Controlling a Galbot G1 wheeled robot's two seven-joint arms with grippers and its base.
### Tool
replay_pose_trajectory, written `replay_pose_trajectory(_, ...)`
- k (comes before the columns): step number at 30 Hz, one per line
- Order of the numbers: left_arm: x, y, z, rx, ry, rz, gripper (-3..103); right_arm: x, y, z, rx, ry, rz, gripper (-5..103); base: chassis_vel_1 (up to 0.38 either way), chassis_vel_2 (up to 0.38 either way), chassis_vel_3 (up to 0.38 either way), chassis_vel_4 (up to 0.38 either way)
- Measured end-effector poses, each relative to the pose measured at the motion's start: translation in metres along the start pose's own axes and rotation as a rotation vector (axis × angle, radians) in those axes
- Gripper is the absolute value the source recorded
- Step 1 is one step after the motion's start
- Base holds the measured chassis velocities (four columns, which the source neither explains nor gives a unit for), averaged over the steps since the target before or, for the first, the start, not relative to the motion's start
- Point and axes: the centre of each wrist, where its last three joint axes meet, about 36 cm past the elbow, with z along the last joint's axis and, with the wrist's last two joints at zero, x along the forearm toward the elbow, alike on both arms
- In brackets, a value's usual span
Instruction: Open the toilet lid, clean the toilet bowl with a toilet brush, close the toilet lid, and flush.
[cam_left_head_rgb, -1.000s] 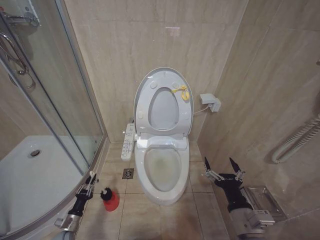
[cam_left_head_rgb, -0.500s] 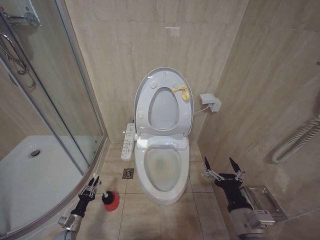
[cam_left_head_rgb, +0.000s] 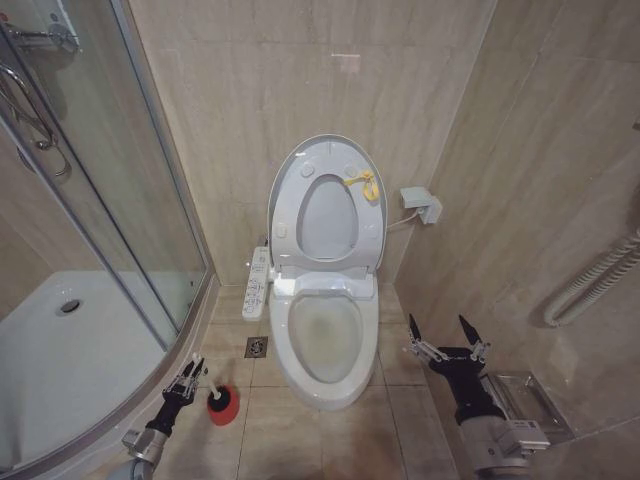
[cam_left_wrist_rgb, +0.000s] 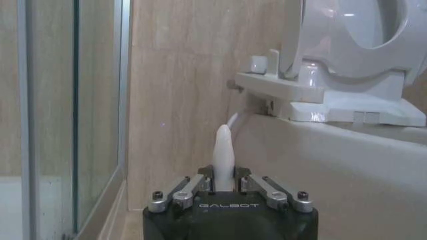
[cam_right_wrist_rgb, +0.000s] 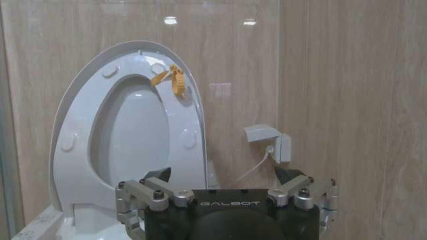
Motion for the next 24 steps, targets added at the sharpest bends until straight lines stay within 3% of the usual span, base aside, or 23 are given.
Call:
replay_pose_trajectory(6,0.008,-0.01,0.008,0.005,0.027,0.013,20,0.0,0.0,0.0,0.0,0.0,0.0,100,0.0,0.0,0.0,0.0)
replay_pose_trajectory(15,0.053,-0.042,0.028,0.003,0.109,0.049,20,0.0,0.0,0.0,0.0,0.0,0.0,100,0.0,0.0,0.0,0.0)
replay_pose_trajectory(24,0.063,-0.045,0.029,-0.001,0.119,0.025,20,0.0,0.0,0.0,0.0,0.0,0.0,100,0.0,0.0,0.0,0.0)
